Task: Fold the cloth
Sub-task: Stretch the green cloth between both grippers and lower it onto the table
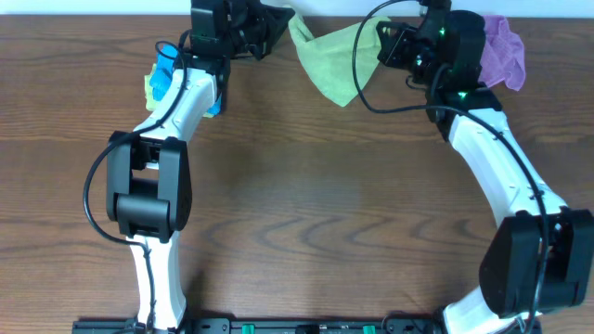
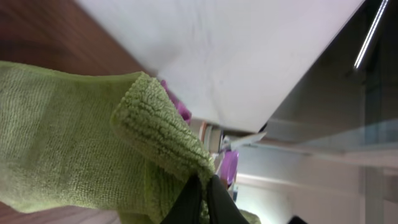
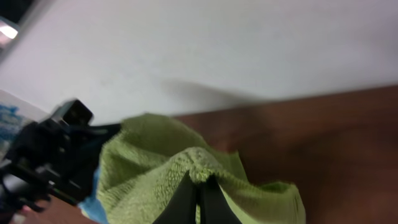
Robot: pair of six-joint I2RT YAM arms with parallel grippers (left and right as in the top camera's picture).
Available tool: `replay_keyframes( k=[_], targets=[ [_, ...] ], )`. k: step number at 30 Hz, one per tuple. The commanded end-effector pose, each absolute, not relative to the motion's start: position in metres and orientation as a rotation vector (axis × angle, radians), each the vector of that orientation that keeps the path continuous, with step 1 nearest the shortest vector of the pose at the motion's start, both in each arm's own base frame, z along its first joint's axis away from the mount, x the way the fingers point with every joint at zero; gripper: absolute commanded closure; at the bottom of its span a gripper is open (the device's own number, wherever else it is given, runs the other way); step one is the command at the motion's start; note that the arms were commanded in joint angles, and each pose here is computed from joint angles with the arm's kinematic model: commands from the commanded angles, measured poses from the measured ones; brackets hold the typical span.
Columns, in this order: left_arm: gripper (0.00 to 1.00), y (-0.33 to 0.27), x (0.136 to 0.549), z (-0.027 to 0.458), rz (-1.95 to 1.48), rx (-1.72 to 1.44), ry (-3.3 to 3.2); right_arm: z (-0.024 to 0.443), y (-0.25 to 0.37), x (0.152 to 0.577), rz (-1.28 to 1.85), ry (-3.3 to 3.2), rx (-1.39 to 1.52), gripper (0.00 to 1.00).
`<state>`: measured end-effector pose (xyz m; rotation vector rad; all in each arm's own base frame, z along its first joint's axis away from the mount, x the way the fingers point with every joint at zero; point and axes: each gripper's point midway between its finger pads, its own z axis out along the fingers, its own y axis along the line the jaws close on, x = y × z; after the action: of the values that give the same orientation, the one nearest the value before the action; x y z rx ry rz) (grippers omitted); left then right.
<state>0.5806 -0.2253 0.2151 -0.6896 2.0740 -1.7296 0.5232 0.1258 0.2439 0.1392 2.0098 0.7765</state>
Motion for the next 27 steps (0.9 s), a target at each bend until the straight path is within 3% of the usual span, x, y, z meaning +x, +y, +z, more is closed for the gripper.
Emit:
replay_keyframes(
  k=[1, 11, 27],
  targets=[
    [0.94, -0.233, 0.567, 0.223, -1.788, -0.506, 2.125, 0.25, 0.127, 0.513, 0.747, 2.036, 0.073, 0.99],
    [0.94, -0.224, 0.525, 0.196, -1.806, -0.322, 2.333, 0.227, 0.119, 0.467, 0.649, 2.249, 0.003, 0.99],
    [0.94, -0.174, 0.419, 0.16, -1.298, -0.271, 2.827, 0.184, 0.117, 0.389, 0.623, 2.586, -0.109, 0.99]
  ],
)
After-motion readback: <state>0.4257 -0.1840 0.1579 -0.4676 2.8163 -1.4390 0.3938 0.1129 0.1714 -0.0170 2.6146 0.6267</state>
